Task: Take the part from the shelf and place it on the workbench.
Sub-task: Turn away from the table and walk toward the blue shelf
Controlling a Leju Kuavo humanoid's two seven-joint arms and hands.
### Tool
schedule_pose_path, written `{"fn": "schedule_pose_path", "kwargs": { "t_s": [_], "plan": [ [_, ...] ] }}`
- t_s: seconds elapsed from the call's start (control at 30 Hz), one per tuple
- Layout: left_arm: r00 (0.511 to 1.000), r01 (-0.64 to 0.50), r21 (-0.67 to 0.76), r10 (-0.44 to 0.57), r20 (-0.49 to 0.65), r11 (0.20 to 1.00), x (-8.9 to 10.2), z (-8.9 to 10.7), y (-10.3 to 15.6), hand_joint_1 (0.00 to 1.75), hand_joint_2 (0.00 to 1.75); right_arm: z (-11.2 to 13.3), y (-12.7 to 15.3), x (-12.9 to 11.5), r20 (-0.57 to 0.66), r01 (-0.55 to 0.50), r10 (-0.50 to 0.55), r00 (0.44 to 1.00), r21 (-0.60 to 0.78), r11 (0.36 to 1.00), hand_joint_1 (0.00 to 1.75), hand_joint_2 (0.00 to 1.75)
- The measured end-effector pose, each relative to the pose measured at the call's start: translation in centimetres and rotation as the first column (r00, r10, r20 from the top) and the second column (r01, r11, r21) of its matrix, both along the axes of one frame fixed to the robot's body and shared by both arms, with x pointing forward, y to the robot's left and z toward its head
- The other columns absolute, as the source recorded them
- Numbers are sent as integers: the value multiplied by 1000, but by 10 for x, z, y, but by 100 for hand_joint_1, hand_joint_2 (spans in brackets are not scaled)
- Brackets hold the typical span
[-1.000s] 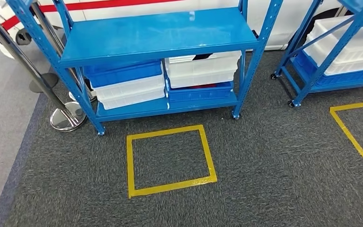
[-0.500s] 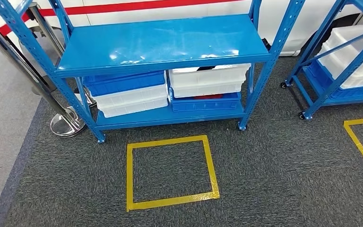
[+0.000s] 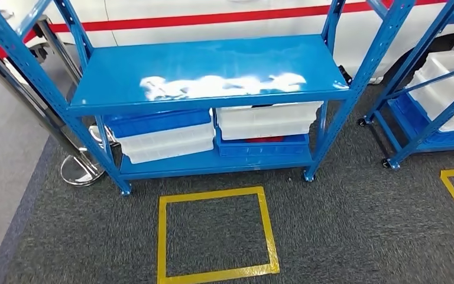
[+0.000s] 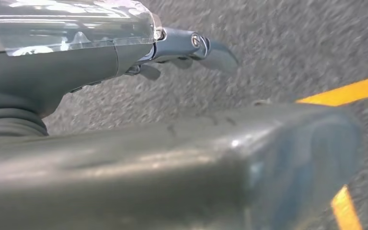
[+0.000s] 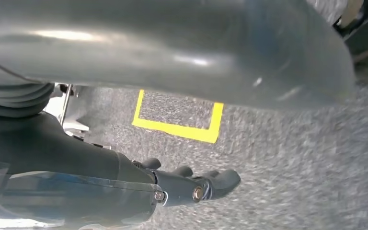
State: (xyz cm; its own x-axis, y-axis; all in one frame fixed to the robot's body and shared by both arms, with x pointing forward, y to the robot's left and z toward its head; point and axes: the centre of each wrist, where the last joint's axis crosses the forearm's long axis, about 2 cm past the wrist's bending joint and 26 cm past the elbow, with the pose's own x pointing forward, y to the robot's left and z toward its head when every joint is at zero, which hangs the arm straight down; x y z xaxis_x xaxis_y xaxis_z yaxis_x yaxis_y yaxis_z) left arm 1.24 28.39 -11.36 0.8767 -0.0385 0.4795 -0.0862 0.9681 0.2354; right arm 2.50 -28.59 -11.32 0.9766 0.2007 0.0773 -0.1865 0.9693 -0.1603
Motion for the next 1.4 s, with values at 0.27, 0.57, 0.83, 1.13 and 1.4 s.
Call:
{"fn": "schedule_pose_path", "kwargs": {
  "t_s": [0.27,0.57,0.83,1.13,1.4],
  "plan": [
    [1000,9,-1,-9,2,1000,1,0,1,0,0,0,-1,-2,-7,9,-9,1000,-2,1000,0,0],
    [1000,8,3,-8,2,1000,3,0,3,0,0,0,-1,-6,-18,9,-9,1000,-3,1000,0,0],
    [1000,7,5,-7,-9,1000,-3,0,2,0,0,0,-1,-6,-20,9,-9,1000,-2,1000,0,0],
    [1000,-1,22,2,-30,1000,4,0,2,0,0,0,-1,3,-3,12,-12,1000,-13,1000,0,44],
    [997,-11,26,12,-73,1000,0,0,-1,0,0,0,-3,-1,-18,16,-16,1000,-25,1000,0,175]
  ]
}}
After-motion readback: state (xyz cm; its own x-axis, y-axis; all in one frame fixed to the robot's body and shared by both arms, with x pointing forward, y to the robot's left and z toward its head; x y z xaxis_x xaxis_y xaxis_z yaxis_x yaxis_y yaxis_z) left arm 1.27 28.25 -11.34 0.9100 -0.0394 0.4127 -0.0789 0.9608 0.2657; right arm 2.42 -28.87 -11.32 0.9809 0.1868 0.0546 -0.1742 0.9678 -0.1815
